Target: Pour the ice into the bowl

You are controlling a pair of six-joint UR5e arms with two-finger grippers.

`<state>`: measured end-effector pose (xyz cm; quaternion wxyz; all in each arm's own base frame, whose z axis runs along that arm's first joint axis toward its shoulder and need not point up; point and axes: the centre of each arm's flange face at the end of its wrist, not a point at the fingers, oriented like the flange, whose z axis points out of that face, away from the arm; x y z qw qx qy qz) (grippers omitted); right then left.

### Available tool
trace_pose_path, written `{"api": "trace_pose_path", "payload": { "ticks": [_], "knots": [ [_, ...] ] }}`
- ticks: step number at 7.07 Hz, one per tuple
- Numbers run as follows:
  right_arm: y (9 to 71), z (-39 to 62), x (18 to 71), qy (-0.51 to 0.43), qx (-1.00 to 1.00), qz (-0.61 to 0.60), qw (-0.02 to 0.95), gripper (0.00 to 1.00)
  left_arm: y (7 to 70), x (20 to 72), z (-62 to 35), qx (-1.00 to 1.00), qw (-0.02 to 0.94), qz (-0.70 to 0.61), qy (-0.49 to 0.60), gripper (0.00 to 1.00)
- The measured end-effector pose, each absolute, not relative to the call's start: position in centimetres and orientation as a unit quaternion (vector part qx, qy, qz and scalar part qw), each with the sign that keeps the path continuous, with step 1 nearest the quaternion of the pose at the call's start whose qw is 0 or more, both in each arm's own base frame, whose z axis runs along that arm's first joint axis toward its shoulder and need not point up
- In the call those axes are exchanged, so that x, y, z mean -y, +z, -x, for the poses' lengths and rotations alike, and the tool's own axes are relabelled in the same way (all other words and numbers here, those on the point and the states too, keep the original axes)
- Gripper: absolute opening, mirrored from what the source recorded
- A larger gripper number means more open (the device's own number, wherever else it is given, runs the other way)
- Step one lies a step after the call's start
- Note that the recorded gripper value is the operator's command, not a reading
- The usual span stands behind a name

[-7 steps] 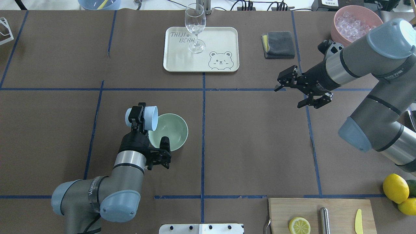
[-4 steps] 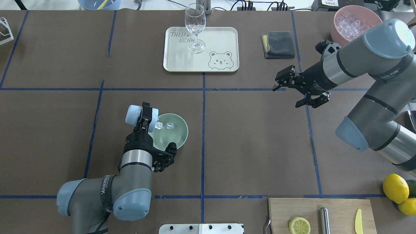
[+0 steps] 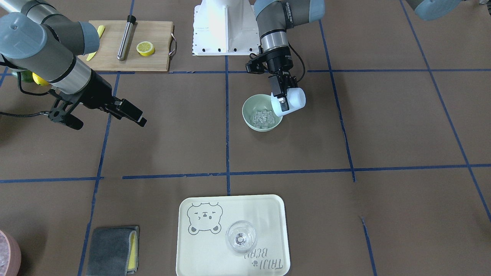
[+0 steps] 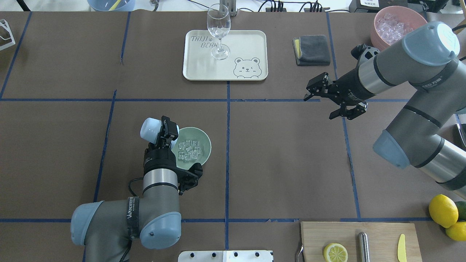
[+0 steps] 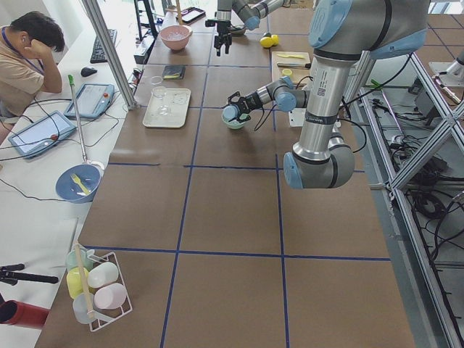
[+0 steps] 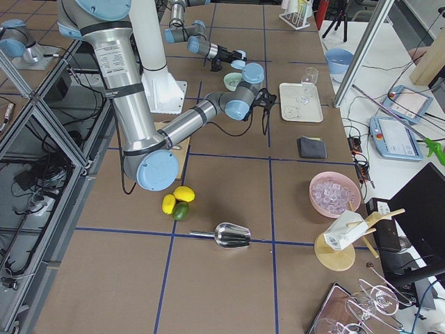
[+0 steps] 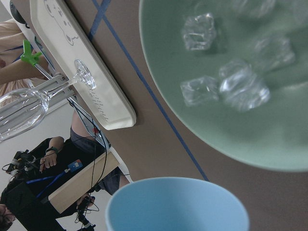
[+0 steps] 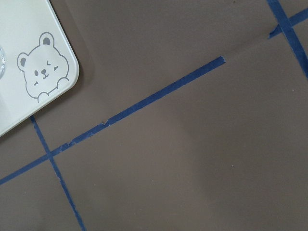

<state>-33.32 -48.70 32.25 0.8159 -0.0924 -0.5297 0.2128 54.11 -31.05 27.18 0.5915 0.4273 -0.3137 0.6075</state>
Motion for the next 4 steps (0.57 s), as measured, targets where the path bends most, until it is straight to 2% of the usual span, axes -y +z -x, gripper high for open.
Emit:
{"api": "trace_pose_path", "payload": {
  "ticks": [2,4],
  "knots": [
    [30.2,35.4,48.4,0.207,0.537,0.078,0.814,1.00,25.9,30.8,-52.7,0.262,0.625,-0.446,0.585,0.00],
    [28.1,37.3,47.9,0.207,0.544,0.068,0.810,1.00,26.5,30.5,-52.0,0.144,0.718,-0.462,0.500,0.00]
  ]
}}
